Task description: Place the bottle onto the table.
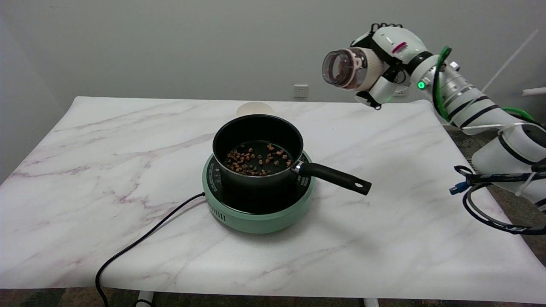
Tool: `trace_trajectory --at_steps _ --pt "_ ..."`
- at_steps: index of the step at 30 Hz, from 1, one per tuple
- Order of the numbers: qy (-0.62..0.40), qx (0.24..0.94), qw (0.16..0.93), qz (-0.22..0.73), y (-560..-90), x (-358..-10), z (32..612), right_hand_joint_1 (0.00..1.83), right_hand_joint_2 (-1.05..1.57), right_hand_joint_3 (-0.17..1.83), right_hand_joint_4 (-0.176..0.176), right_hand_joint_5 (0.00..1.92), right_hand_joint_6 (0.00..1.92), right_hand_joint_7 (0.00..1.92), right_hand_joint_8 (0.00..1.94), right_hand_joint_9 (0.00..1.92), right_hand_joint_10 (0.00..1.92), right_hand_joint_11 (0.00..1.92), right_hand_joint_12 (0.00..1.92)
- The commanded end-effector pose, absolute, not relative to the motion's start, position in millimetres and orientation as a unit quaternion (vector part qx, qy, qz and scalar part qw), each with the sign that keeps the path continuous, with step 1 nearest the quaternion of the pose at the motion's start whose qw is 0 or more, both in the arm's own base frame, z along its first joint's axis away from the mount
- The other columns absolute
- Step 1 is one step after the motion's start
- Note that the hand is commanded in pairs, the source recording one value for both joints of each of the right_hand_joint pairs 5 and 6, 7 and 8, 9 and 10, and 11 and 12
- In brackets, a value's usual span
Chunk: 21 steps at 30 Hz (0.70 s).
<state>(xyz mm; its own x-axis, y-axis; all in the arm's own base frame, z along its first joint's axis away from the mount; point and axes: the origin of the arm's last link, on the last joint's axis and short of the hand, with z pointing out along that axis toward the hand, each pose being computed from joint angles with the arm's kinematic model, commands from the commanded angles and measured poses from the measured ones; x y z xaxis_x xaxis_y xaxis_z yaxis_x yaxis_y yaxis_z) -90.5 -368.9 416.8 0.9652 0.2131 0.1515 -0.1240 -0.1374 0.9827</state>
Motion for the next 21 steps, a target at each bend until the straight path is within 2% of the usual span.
trace_trajectory --at_steps 1,21 --pt "-0.137 0.655 0.679 0.302 -336.6 -139.7 500.0 1.52 0.29 1.25 0.000 1.44 1.44 1.43 1.43 1.20 1.20 1.02 1.02" --pt "-0.256 0.563 0.633 0.465 -319.2 -207.2 535.6 1.53 0.40 1.18 0.000 1.48 1.48 1.47 1.47 1.25 1.25 1.08 1.08"
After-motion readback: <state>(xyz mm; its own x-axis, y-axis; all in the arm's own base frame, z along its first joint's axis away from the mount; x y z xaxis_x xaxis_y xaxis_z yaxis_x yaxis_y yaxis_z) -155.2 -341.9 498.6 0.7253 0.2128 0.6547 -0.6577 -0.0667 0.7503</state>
